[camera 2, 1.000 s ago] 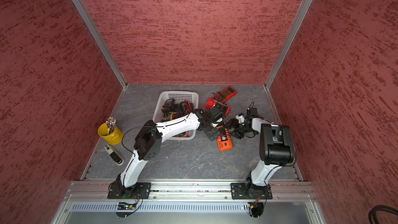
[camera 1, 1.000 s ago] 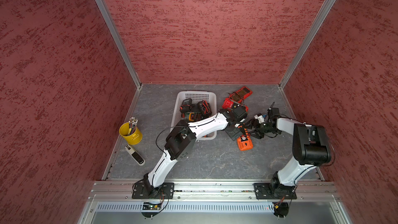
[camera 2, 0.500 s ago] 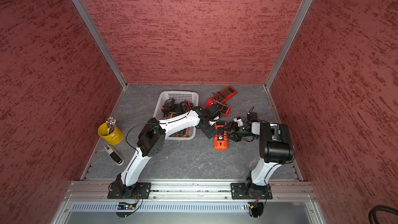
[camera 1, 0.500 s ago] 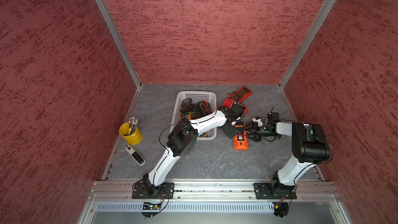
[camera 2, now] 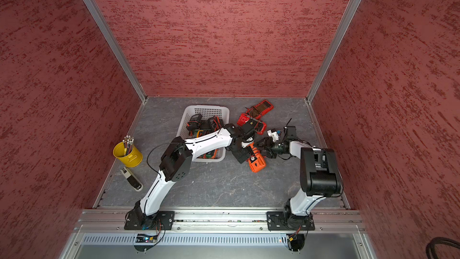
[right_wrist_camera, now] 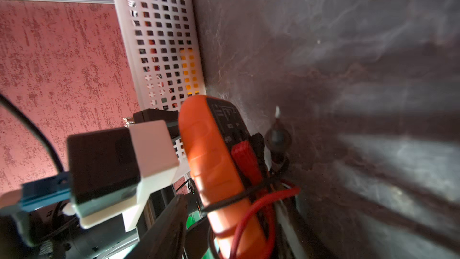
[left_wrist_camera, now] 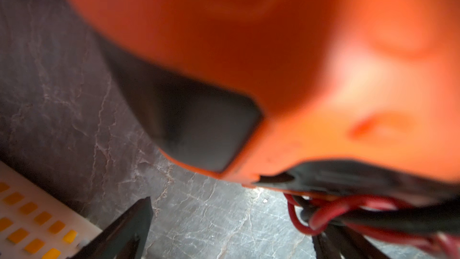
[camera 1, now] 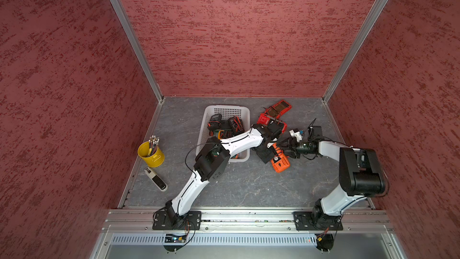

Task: Put the multimeter into the basket
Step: Pick up the multimeter from the center of the board, then place the multimeter in the basket.

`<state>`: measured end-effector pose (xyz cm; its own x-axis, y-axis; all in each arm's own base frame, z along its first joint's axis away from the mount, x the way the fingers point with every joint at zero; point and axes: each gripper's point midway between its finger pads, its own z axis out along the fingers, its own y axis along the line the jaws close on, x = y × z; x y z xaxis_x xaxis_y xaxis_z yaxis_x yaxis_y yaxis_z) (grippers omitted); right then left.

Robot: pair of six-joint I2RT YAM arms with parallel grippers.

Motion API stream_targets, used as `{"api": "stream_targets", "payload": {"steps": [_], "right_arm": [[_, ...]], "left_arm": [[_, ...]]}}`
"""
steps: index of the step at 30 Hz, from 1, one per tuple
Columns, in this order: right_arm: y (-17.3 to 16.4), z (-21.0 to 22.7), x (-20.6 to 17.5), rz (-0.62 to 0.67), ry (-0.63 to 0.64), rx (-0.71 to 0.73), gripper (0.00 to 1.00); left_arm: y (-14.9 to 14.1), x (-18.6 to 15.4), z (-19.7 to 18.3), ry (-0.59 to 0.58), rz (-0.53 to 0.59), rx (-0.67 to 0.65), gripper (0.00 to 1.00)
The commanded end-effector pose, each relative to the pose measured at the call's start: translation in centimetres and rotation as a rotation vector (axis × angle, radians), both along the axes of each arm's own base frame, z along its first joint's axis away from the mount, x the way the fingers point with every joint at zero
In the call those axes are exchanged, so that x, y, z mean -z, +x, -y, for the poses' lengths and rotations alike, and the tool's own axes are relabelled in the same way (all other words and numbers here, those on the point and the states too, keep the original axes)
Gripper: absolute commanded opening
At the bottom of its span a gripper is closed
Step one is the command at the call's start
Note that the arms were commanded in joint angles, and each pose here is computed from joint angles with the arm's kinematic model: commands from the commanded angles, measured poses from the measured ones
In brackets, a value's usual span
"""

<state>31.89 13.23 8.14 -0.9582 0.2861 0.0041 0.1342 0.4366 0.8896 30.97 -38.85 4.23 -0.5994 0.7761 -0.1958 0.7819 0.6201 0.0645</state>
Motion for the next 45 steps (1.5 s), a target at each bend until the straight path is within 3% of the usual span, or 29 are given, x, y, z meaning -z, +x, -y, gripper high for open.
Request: {"api": "stream_targets", "payload": {"steps": [1,7,15,18,24,28,34,38,45], "right_arm": [[-2.9,-1.9,-0.3,-0.082,-0.004,-0.082,0.57],[-4.1,-1.3,0.6,-0.111,-0.147,-0.091,0.56],[-3.1,-0.3,-0.9,-0.056,-0.29,-0.056,0.34],[-2.7,0.5,-2.2,-0.023,-0.365,-0.035,0.29],[-1.4,1.9,-7.5,0.108,-0.521,0.031,0.22],[-0.3,1.9,-11.6,0.214,-0.631,0.057,0.19],[1.6,-0.6,-17.1,0.387,-0.762,0.043,0.18],[3.0,-4.3,-20.6,0.541,-0.838,0.003,0.17],[5.5,-12.8,-21.6,0.763,-1.042,-0.149,0.16]], "left_arm": [[1.9,-1.2,4.3,-0.169,0.061,-0.027,1.0],[2.1,-1.5,4.4,-0.185,0.059,-0.038,1.0],[2.5,-3.2,4.3,-0.208,0.082,-0.064,1.0],[3.2,-5.8,4.0,-0.241,0.124,-0.102,1.0],[4.2,-14.7,2.0,-0.359,0.253,-0.216,1.0],[4.9,-19.2,-2.1,-0.423,0.32,-0.379,1.0],[5.4,-22.8,-9.1,-0.584,0.312,-0.62,1.0],[6.1,-23.4,-14.7,-0.695,0.284,-0.803,1.0],[6.1,-22.6,-24.8,-0.678,0.328,-1.061,1.0]]}}
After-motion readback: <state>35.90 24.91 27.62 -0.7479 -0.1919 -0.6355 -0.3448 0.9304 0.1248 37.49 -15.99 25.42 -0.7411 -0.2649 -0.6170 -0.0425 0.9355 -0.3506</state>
